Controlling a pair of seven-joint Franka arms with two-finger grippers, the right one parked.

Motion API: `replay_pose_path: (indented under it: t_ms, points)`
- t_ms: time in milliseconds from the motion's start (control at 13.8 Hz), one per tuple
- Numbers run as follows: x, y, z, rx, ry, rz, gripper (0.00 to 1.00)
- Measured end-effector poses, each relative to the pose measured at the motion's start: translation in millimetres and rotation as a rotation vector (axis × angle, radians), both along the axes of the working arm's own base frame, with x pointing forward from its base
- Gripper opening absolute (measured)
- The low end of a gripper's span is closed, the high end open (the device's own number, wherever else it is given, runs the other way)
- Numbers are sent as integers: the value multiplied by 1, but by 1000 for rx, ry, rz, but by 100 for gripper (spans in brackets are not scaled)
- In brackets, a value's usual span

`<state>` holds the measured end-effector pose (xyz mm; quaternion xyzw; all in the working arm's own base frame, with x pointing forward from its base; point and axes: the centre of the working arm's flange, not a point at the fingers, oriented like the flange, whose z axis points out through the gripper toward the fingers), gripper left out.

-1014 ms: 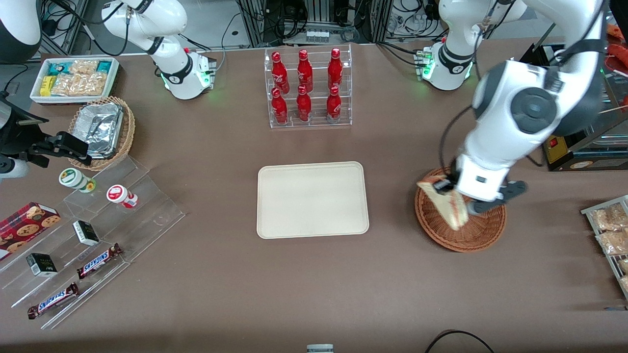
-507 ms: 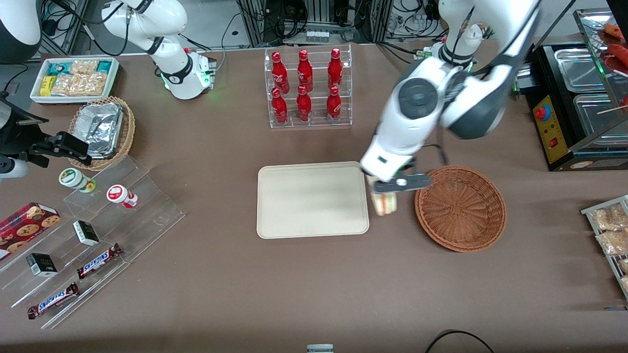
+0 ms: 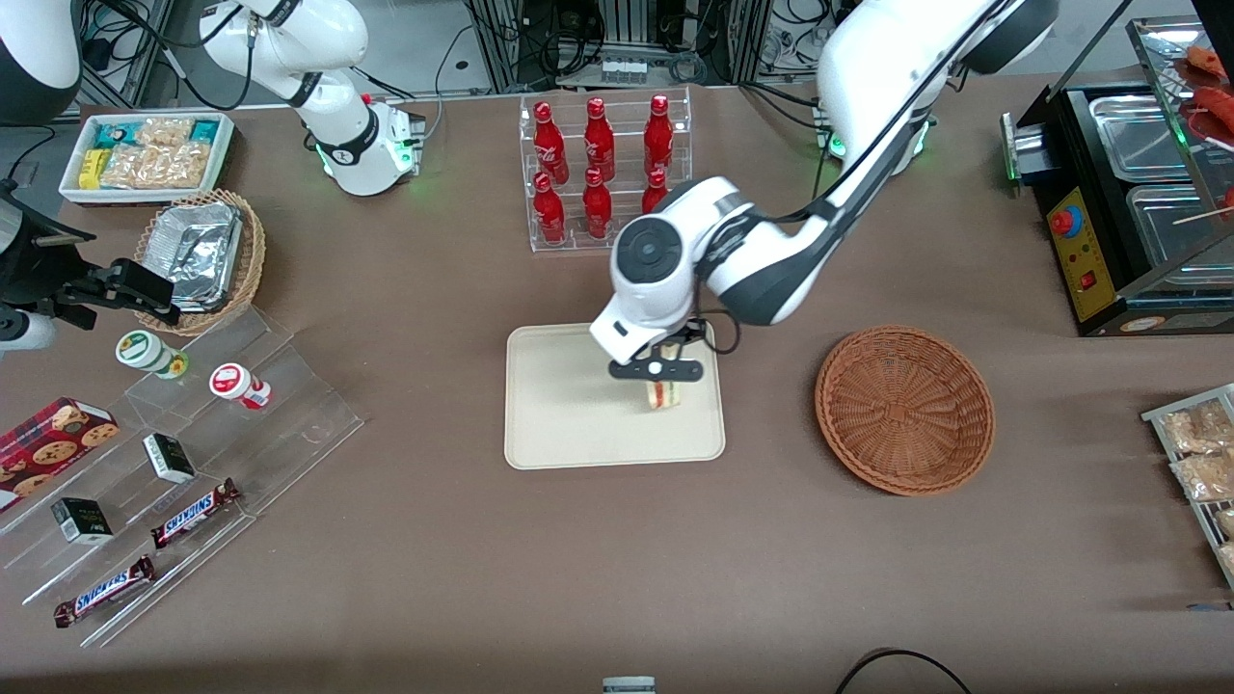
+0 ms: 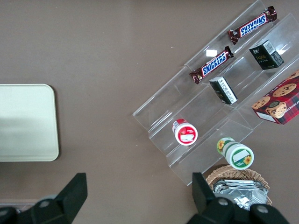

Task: Place sandwich from basket to tray
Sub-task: 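Lower the sandwich onto the tray and open the left gripper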

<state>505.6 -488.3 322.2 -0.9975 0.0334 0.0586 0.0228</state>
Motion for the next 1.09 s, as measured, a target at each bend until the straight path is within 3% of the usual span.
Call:
replay_pose_path:
  t_ms: [145,435,652,1087]
  points:
    - [3,-15,-8,-24,-20,2,15]
    - [5,-33,-32,-29,-91,17,15]
    - [5,-39,-54,-38,-101,5,15]
    - [-15,-59,-80,-14,-113,-29,15]
